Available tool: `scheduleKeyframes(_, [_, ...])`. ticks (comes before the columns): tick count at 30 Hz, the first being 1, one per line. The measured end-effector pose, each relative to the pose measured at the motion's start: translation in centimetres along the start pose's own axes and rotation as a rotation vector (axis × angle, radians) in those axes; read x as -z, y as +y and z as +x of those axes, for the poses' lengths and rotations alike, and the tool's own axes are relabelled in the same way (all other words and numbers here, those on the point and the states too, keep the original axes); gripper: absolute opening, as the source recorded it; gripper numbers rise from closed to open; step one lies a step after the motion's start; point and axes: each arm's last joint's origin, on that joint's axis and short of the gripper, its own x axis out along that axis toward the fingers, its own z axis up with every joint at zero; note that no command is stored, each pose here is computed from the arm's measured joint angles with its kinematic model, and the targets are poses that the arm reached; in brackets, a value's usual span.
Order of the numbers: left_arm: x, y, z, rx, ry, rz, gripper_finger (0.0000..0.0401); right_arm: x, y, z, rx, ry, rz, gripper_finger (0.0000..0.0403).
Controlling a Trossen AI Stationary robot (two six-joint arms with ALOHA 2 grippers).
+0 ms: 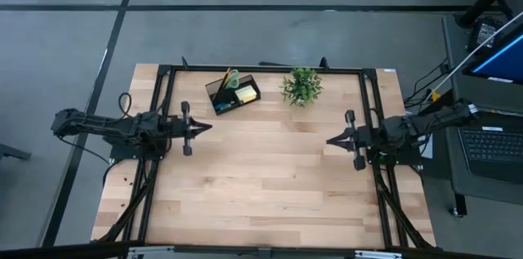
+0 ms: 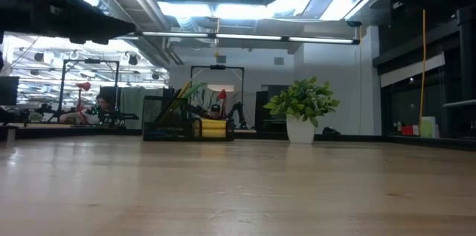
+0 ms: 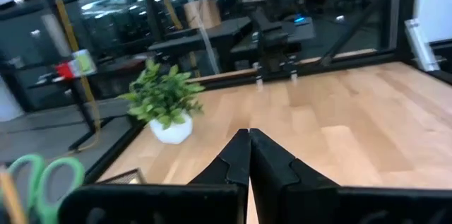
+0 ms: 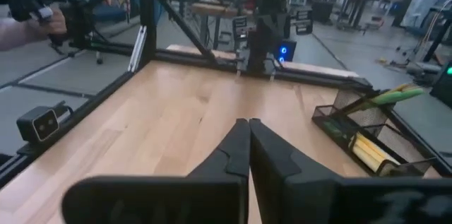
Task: Pick and place office supplies into organizer
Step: Return to Home Position
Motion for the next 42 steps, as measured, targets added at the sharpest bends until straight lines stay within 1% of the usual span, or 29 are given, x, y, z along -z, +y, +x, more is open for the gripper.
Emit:
scheduleKeyframes(2, [0.0, 0.3, -0.1, 0.03, -0.016, -0.001, 0.0002, 0.0, -0.2, -0.6, 0.003, -0.02, 0.004, 0.0012])
scheduleKeyframes(5, [0.2, 0.7, -0.1, 0.042, -0.014, -0.024, 0.0001, -0.1, -0.4, -1.7, 0.006, -0.048, 0.012, 0.0012])
scheduleKeyframes(11, [1.7, 1.1, 0.0, 0.014, 0.03, -0.072, 0.0002, 0.0, -0.8, -3.6, 0.011, -0.087, 0.02, 0.0012])
scheduleKeyframes(16, [1.8, 1.1, 0.0, 0.093, 0.032, -0.109, 0.0002, 1.2, -0.9, -4.6, 0.016, -0.138, 0.033, 0.0012])
scheduleKeyframes(20, [1.6, 1.0, 0.0, 0.129, 0.011, -0.11, 0.0002, 2.8, -0.6, -3.8, 0.019, -0.113, 0.026, 0.0012])
scheduleKeyframes(22, [1.6, 0.9, 0.0, 0.145, 0.012, -0.123, 0.0001, 3.3, -0.5, -3.3, 0.024, -0.139, 0.04, 0.0012])
scheduleKeyframes(24, [1.6, 1.0, 0.0, 0.138, 0.014, -0.146, 0.0002, 4.1, -0.4, -3.0, 0.024, -0.153, 0.053, 0.0012])
scheduleKeyframes(27, [1.7, 1.1, 0.0, 0.102, 0.028, -0.201, 0.0005, 4.2, -0.3, -2.8, 0.049, -0.213, 0.029, 0.0012])
scheduleKeyframes(31, [1.7, 1.1, 0.1, 0.075, 0.032, -0.264, 0.0004, 4.5, -0.4, -2.7, 0.1, -0.201, 0.03, 0.0012])
scheduleKeyframes(39, [1.7, 1.1, 0.1, 0.074, 0.033, -0.266, 0.0005, 5.3, -0.3, -2.5, 0.088, -0.121, 0.048, 0.0012])
scheduleKeyframes(42, [1.7, 1.1, 0.1, 0.074, 0.033, -0.266, 0.0008, 5.2, -0.2, -2.5, 0.041, -0.133, 0.05, 0.0012])
